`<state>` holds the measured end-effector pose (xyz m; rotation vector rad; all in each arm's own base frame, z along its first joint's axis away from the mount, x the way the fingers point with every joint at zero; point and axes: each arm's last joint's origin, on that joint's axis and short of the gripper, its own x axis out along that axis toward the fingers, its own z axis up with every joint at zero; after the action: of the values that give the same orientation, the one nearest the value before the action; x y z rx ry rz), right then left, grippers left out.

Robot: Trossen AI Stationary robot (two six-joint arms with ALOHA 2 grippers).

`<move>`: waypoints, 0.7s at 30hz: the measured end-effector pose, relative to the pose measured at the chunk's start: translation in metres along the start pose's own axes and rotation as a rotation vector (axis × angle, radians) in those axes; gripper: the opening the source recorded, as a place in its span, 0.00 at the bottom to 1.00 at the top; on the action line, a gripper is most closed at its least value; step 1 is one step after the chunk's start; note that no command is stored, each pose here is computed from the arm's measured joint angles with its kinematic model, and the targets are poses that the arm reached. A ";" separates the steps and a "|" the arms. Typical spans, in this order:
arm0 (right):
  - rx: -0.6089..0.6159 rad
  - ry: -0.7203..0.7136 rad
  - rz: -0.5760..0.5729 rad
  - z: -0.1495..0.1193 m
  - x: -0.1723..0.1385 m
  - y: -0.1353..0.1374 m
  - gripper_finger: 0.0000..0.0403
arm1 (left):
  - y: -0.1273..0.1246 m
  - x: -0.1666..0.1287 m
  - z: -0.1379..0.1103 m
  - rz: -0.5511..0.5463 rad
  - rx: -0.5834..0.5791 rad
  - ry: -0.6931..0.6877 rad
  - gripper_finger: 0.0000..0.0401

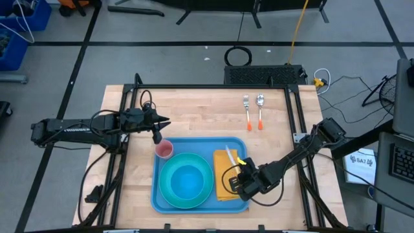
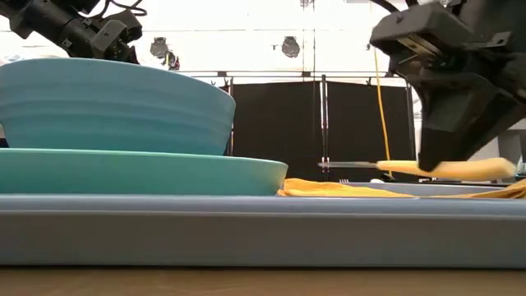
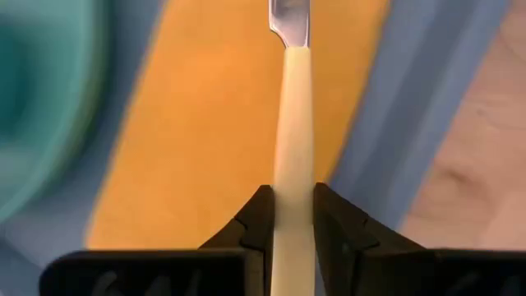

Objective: Set up tray
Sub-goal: Put the yellow knife to the yellow napkin on the blue serving tray

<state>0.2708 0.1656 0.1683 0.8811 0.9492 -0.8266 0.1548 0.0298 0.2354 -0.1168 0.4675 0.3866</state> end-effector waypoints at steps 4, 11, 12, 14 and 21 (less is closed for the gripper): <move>-0.018 0.034 -0.098 0.007 -0.010 0.000 0.12 | 0.000 0.000 0.000 0.000 -0.007 0.000 0.22; -0.032 0.094 -0.191 0.021 -0.022 0.009 0.12 | 0.000 0.000 0.000 0.000 -0.009 -0.003 0.22; -0.027 0.120 -0.193 0.022 -0.019 0.011 0.12 | 0.000 0.000 0.000 0.000 -0.010 -0.003 0.22; -0.026 0.187 -0.205 0.023 -0.015 0.013 0.12 | 0.000 0.000 0.000 0.000 -0.011 -0.003 0.22; -0.037 0.284 -0.235 0.026 -0.009 0.021 0.12 | 0.000 0.000 0.000 0.000 -0.014 -0.002 0.22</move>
<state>0.2942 0.1531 0.1902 0.8802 1.3315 -0.8942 0.1549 0.0298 0.2356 -0.1294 0.4629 0.3904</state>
